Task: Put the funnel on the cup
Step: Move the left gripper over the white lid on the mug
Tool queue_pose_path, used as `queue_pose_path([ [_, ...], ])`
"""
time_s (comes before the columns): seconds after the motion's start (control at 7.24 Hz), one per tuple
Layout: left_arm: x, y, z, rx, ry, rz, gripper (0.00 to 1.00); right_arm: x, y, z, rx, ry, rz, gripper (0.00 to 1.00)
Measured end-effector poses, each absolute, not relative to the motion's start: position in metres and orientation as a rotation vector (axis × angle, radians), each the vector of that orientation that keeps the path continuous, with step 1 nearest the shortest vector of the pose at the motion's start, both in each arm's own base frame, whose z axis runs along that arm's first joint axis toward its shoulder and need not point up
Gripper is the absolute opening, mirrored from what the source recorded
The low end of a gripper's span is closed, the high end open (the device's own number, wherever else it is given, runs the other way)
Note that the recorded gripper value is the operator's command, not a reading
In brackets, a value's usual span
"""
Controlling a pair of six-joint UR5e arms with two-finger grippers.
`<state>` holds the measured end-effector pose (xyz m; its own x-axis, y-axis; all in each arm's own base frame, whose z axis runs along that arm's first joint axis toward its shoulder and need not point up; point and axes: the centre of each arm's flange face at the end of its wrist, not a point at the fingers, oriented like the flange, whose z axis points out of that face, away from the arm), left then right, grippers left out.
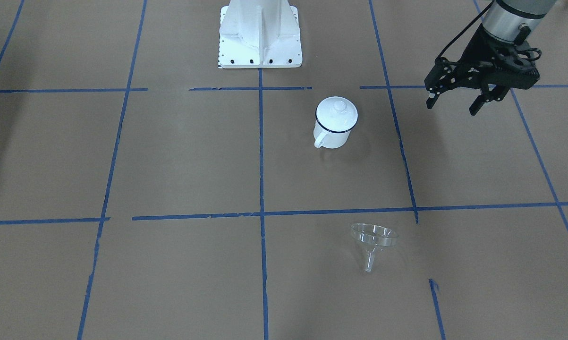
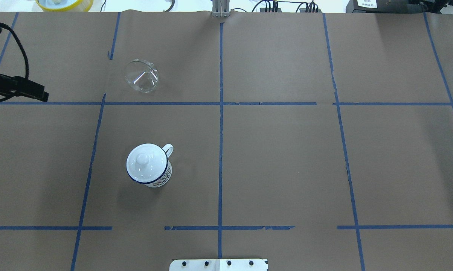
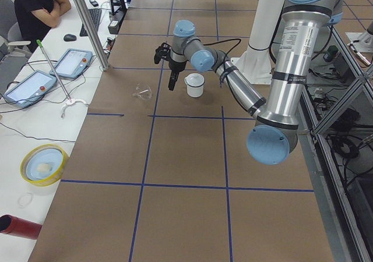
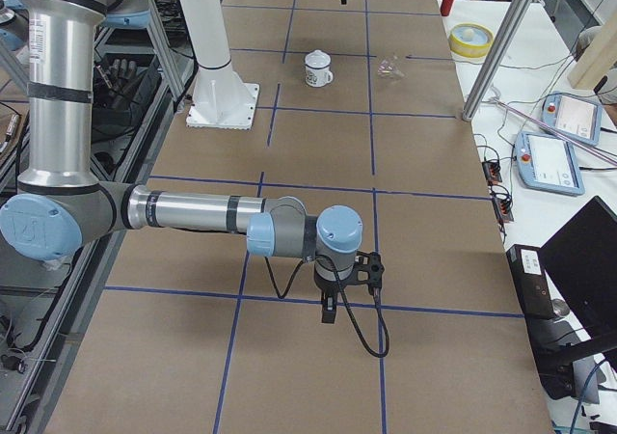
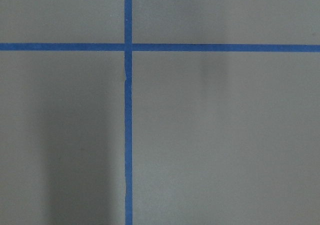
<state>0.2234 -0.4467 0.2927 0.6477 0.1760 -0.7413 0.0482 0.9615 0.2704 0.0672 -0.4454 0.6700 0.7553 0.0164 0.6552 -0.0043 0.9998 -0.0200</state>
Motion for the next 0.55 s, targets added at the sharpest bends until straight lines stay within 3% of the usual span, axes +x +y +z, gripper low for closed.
queue_pose_path([
  [0.55, 0.324, -0.418, 0.257, 0.176, 0.866, -0.015, 1.0, 0.067, -0.445, 0.67, -0.018, -0.715, 0.011, 1.0],
])
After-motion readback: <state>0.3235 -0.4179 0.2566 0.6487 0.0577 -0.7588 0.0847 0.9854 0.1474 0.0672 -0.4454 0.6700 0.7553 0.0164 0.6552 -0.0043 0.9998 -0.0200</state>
